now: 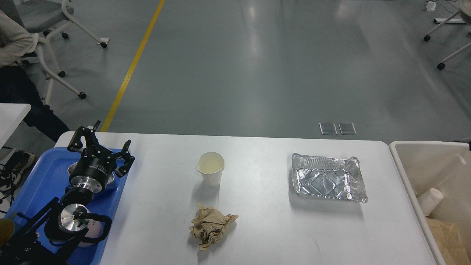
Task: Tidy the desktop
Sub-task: 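Reach the right gripper to the edge of the foil tray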
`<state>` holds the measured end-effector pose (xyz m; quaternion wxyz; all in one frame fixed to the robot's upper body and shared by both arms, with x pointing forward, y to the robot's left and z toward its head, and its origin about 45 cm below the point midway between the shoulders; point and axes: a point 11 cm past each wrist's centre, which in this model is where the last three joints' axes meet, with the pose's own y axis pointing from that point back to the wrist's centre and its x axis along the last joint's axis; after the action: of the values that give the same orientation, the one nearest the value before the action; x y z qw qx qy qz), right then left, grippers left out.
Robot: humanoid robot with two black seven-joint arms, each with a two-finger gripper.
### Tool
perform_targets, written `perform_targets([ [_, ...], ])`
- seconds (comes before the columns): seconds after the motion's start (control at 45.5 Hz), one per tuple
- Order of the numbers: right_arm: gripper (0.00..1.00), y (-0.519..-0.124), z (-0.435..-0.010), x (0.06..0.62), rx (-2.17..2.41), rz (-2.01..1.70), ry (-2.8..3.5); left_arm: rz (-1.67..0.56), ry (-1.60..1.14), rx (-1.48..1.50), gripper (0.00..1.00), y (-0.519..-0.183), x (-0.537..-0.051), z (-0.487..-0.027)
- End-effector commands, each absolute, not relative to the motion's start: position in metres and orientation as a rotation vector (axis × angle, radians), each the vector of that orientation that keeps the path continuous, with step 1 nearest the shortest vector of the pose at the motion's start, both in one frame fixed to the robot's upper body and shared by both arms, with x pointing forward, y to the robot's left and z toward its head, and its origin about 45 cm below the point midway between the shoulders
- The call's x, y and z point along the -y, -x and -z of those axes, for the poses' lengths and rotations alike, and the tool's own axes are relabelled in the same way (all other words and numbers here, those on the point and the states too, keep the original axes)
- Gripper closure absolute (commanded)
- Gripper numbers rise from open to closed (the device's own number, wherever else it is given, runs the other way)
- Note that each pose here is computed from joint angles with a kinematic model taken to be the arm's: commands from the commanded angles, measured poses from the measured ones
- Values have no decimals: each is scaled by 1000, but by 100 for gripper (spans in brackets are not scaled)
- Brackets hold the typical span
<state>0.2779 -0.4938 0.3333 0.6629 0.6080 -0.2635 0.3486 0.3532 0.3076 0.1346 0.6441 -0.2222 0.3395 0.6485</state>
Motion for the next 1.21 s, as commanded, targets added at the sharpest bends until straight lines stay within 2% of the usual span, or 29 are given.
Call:
perform_targets([
  [0.0, 0, -278, -330, 493, 606, -791, -1381, -1473, 518, -778, 3, -354, -304, -135],
  [0.088, 0, -274, -322, 497, 596, -754, -1392, -1473, 518, -780, 4, -354, -303, -134],
  [0.483, 0, -276, -233, 478, 670, -550, -1647, -1459, 533, -809, 3, -352, -290, -130],
  [0.637, 0, -288, -211, 475, 663, -554, -1638, -1458, 532, -814, 3, -352, -287, -129],
  [0.769, 0, -301, -197, 444, 590, -609, -1686, -1455, 536, -823, 3, -352, -283, -128],
  [0.988, 0, -340, -180, 427, 603, -603, -1695, -1461, 536, -824, 3, -351, -285, -127],
  [1.186, 0, -346, -162, 415, 540, -582, -1696, -1470, 528, -829, 3, -348, -287, -123],
])
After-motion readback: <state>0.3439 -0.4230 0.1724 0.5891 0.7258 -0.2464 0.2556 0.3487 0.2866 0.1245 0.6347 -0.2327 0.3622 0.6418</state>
